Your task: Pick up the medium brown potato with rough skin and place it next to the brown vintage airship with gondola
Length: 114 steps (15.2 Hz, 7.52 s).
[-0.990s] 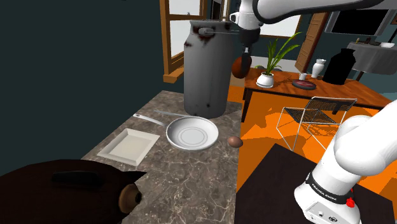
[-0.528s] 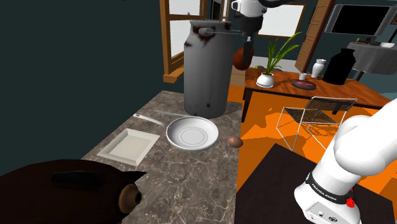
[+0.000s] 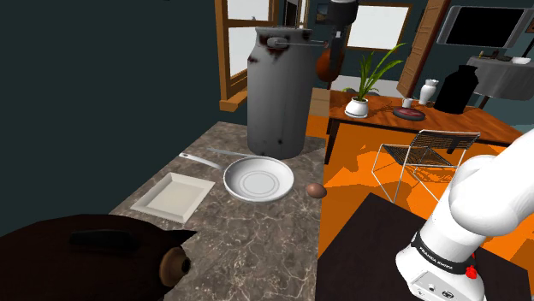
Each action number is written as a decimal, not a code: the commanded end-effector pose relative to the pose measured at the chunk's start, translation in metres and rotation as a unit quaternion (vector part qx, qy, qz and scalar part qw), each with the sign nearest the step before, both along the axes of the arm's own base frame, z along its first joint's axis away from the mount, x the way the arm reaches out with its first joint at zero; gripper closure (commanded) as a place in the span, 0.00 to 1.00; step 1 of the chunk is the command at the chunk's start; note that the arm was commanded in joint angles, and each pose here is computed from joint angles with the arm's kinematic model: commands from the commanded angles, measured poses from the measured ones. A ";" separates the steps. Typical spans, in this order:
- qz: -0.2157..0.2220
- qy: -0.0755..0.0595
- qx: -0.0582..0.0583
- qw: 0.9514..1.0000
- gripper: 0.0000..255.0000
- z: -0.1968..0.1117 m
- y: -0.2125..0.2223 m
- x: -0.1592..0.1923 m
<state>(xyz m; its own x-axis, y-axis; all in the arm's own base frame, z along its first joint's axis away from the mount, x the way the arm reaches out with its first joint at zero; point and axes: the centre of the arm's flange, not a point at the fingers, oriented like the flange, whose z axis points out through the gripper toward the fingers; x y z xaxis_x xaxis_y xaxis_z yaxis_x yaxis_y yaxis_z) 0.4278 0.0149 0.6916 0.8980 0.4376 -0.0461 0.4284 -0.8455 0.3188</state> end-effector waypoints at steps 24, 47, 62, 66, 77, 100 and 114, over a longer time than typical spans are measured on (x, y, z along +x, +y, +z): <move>0.000 0.000 0.000 1.000 1.00 0.021 0.268 -0.072; 0.000 0.000 0.000 1.000 1.00 -0.048 0.399 -0.107; 0.000 0.000 0.000 1.000 1.00 -0.127 0.399 -0.107; 0.000 0.000 0.000 1.000 1.00 -0.148 0.399 -0.107; 0.000 0.000 0.000 1.000 1.00 -0.206 0.399 -0.107; 0.000 0.000 0.000 1.000 1.00 -0.328 0.399 -0.107; 0.000 0.000 0.000 1.000 1.00 -0.357 0.399 -0.107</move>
